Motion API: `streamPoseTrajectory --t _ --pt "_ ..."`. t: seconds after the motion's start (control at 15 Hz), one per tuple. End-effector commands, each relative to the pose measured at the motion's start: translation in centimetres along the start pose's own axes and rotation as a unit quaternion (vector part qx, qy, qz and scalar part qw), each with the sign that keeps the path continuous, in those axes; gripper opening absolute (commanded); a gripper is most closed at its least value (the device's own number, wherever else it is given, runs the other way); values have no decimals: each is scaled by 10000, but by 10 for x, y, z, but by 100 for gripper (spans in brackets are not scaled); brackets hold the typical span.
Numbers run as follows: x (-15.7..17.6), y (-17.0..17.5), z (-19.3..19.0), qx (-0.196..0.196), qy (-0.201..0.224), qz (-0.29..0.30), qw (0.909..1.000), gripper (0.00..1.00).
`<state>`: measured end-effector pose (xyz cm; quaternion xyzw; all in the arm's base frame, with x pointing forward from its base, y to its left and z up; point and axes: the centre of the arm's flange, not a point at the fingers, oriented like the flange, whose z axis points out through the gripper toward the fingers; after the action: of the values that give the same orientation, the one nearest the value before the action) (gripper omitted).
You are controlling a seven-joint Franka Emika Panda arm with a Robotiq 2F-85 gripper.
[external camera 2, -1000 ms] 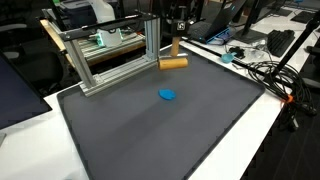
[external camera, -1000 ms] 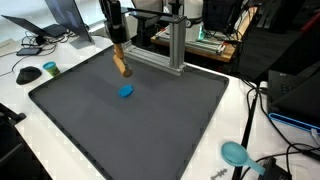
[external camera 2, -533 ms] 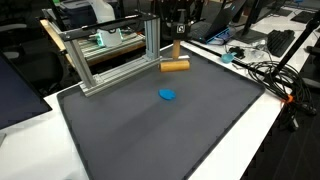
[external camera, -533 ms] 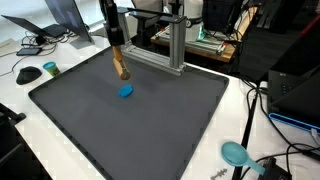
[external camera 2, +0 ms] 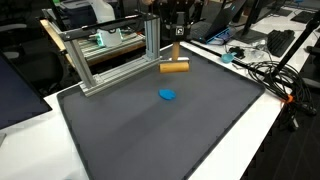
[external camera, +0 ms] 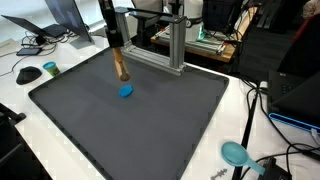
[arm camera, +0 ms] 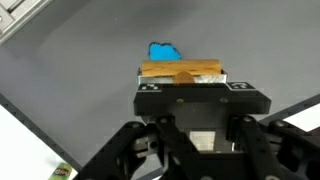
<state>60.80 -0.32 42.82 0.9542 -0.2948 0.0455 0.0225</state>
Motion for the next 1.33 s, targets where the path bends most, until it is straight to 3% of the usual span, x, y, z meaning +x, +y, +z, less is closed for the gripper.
streamPoseTrajectory --t 0.0,0.53,1.27 --pt "12 5 0 45 -108 831 9965 22" --pt "21 29 23 -64 -233 2373 9711 22" --pt "19 14 56 -15 -348 4153 9090 22"
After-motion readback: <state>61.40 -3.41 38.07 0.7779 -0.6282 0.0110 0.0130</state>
